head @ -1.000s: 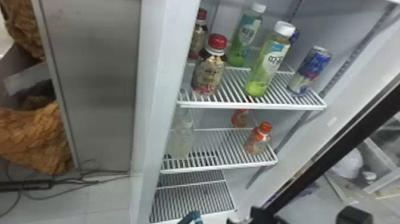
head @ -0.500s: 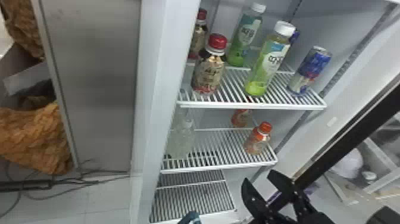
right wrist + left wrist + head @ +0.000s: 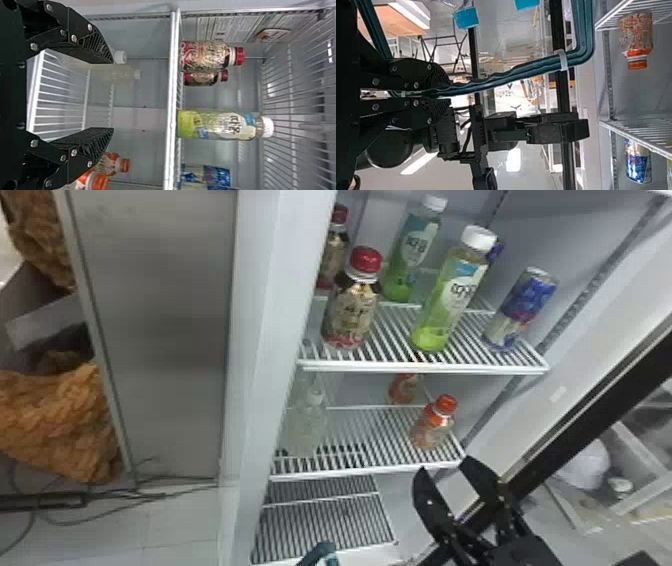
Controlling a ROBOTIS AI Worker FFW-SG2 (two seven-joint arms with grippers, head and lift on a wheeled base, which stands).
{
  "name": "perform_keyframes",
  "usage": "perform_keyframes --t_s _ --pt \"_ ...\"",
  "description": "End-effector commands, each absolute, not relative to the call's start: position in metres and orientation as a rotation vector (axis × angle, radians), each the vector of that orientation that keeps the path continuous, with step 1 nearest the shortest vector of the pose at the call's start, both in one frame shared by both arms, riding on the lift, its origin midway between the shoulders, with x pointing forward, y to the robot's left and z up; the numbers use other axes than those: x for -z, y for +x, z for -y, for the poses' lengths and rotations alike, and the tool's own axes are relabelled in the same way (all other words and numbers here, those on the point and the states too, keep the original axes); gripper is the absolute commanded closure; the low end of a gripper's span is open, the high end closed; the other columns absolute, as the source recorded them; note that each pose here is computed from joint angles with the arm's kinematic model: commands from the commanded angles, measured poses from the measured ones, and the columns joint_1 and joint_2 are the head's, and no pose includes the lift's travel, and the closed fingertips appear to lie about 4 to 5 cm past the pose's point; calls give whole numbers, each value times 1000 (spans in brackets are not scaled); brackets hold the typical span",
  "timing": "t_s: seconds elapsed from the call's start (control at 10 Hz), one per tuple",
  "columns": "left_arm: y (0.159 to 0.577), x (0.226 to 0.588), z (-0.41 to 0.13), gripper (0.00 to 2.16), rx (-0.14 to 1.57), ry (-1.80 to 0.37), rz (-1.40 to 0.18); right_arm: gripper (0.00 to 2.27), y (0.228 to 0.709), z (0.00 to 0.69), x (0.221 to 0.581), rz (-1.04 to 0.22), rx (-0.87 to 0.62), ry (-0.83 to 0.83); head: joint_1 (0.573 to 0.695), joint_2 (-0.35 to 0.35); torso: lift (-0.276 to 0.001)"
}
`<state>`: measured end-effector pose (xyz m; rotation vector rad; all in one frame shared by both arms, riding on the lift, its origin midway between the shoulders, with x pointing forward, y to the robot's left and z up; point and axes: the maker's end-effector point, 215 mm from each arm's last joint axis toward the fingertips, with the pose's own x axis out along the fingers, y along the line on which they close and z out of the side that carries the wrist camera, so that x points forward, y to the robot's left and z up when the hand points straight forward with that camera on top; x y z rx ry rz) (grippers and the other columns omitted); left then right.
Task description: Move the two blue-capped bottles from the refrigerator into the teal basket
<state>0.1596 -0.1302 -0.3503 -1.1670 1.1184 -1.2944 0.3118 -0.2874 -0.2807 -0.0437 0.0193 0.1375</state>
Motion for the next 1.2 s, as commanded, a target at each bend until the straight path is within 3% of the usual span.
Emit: perform_keyframes --t_s 0.0,1.1 --pt "161 350 130 1088 1292 -1169 -1115 456 316 286 280 14 -136 -64 695 -350 -152" --pt "161 348 131 1088 1294 -1178 -1110 456 320 285 271 46 -123 -79 695 -350 -152"
